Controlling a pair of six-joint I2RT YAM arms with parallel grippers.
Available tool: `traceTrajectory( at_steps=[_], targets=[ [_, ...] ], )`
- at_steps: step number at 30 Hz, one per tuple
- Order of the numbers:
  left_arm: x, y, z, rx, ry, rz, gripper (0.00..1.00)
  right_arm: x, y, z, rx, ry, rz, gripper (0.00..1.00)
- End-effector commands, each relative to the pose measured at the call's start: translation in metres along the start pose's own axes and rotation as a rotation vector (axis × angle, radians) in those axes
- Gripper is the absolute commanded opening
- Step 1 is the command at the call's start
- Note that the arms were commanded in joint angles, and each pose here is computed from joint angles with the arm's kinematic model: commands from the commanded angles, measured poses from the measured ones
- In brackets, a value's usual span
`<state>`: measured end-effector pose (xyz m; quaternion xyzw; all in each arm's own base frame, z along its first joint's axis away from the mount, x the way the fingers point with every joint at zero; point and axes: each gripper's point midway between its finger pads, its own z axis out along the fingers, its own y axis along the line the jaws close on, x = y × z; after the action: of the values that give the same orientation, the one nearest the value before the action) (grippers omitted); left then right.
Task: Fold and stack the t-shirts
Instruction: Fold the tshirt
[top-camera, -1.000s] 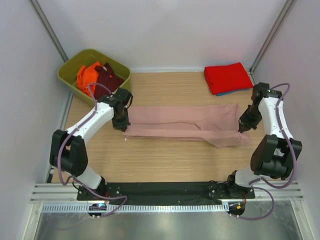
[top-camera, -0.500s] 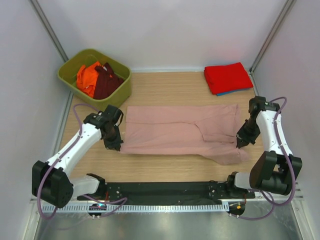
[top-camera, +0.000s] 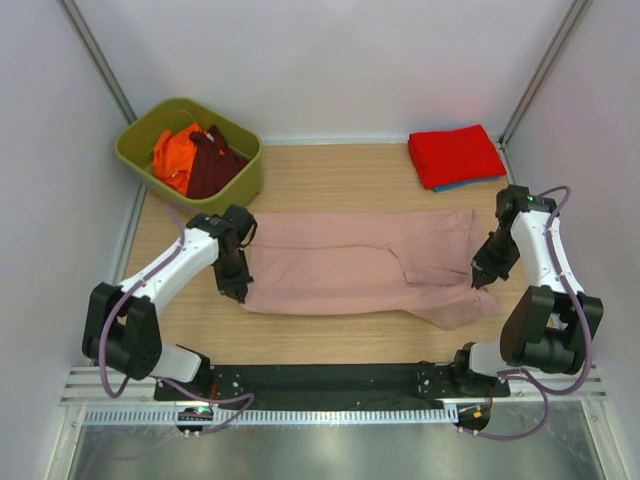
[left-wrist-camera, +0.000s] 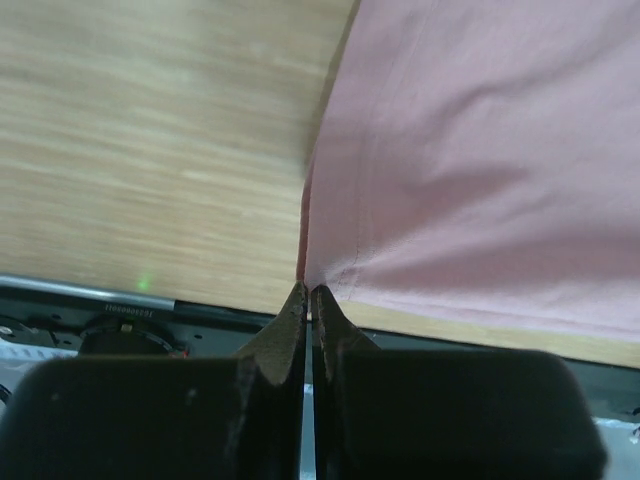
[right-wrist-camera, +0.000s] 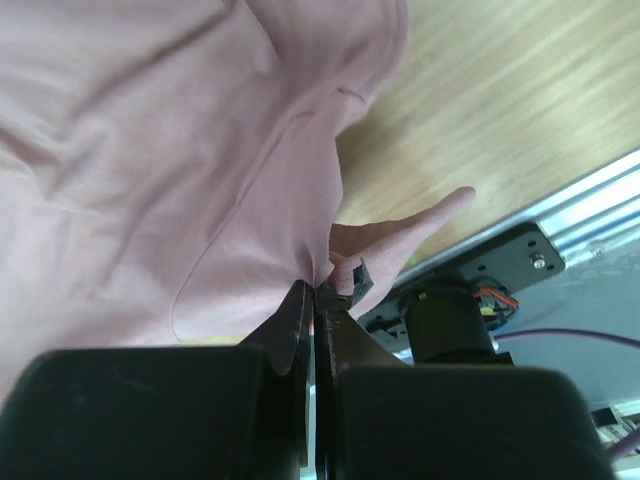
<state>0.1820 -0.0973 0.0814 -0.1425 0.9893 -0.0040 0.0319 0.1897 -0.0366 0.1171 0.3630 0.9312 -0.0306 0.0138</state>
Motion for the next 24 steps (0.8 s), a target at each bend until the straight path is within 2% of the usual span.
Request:
traceTrajectory(
  at_steps=[1,9,16,21,24],
  targets=[
    [-0.031,-0.013,-0.003,-0.012,-0.054,0.068,0.01,-0.036,0.018,-0.009,-0.042,-0.088,0.004,0.01],
    [-0.077,-0.029,0.001,-0.078,-0.091,0.121,0.01,-0.079,0.054,-0.014,-0.127,-0.125,0.004,0.01],
    [-0.109,-0.033,0.003,-0.163,-0.114,0.162,0.01,-0.092,0.073,-0.001,-0.163,-0.076,-0.008,0.01],
    [-0.12,-0.034,0.006,-0.185,-0.112,0.165,0.01,-0.097,0.078,0.007,-0.158,-0.05,-0.023,0.01],
    [-0.111,-0.034,0.004,-0.168,-0.086,0.157,0.02,-0.097,0.077,0.006,-0.154,-0.044,-0.031,0.01]
  ],
)
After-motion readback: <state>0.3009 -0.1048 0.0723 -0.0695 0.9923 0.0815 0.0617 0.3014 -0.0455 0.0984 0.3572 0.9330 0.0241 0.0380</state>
